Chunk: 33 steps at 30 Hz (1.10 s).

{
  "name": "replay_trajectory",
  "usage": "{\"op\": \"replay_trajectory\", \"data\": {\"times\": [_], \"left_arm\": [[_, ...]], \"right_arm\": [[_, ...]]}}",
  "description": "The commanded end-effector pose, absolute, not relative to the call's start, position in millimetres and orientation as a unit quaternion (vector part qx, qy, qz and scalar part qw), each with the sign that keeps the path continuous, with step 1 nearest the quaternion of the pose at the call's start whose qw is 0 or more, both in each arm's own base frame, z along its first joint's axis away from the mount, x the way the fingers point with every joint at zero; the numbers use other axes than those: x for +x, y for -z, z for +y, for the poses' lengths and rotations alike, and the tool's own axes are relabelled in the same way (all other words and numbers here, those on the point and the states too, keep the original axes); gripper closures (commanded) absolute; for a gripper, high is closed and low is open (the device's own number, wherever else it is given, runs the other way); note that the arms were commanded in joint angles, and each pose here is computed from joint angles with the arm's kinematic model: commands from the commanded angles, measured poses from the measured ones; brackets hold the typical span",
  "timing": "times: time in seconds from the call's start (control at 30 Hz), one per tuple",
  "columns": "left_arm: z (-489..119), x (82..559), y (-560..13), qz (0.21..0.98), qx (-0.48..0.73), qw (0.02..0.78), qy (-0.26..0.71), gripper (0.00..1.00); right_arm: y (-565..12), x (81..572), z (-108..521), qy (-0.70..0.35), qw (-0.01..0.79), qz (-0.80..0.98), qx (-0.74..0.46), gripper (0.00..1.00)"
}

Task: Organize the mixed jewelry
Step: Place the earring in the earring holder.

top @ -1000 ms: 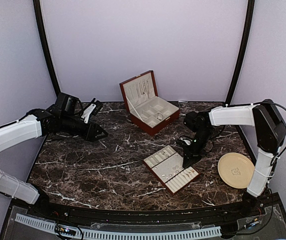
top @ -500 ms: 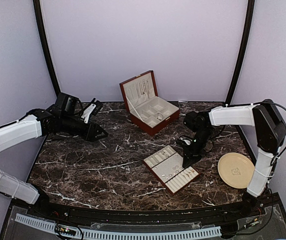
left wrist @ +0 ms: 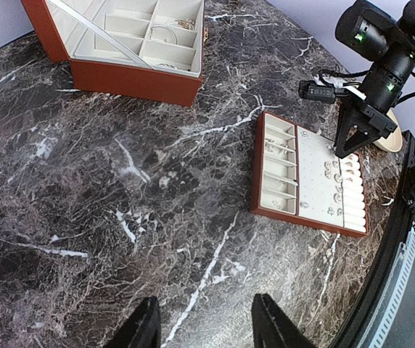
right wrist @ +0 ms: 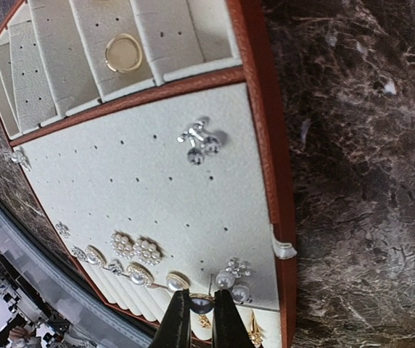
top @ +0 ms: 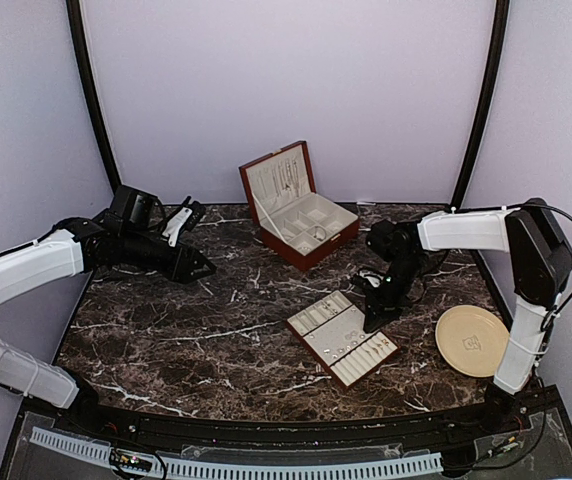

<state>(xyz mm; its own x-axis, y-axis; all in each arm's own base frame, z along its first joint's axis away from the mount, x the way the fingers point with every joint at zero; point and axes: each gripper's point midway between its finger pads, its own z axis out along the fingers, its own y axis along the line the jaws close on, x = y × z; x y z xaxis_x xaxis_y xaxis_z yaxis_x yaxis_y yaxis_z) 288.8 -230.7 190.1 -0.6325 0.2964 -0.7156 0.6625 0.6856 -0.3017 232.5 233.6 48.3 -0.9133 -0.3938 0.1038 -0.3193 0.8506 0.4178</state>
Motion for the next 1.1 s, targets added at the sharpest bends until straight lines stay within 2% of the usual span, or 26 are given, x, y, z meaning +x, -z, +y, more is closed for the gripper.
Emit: {"op": "replay_trajectory", "data": {"times": [0.0, 0.67, 1.07], "left_arm": [[-231.4, 286.6, -207.5, 0.847, 0.287, 0.342, 0.29, 0.55], [-229.1, 287.6, -209.5, 0.847, 0.284, 0.349, 0.285, 0.56], [-229.2, 287.9, -208.7, 0.846, 0.283, 0.35, 0.285, 0.55]], "right_arm": [[-46.5, 235.6, 230.8, 0.191, 0.093, -0.96, 0.182, 0.96], [-56.1, 245.9, 250.1, 0.23, 0.082, -0.953, 0.179, 0.96], [-70.2, 235.8, 277.9, 0.246, 0.096, -0.944, 0.2, 0.95]]}}
